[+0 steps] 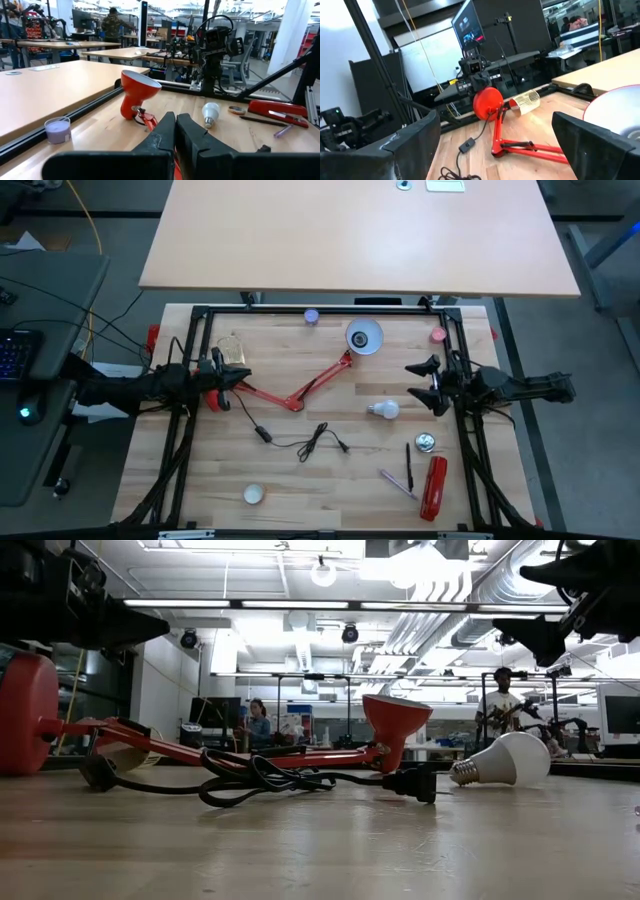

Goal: Screw lightbulb
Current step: Return to Home Position

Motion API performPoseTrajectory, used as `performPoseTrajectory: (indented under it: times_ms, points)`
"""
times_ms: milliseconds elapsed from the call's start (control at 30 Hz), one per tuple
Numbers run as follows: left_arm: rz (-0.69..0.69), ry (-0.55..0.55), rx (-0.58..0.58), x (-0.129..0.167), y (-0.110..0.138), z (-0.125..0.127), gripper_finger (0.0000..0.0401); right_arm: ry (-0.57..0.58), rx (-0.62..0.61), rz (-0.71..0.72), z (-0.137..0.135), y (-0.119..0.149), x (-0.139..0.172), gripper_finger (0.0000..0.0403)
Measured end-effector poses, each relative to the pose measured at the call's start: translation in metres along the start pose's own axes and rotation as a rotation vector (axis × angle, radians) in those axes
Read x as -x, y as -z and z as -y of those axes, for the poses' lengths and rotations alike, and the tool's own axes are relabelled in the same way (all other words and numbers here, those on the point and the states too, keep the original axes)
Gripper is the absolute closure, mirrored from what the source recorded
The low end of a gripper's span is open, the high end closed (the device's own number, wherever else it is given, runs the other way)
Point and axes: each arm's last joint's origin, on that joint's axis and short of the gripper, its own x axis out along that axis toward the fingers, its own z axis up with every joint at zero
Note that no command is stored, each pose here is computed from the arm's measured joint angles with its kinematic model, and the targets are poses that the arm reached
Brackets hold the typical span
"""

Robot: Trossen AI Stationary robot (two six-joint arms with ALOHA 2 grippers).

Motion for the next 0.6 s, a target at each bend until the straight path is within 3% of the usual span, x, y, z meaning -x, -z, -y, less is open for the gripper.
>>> performPoseTrajectory:
  times_ms: [600]
  points:
    - [0.000, -0.001, 0.000, 0.0000, 0.0001, 0.0000, 0.0400, 0.011, 0.008, -0.034, 0.0010, 0.0034, 0.0000, 0.0031]
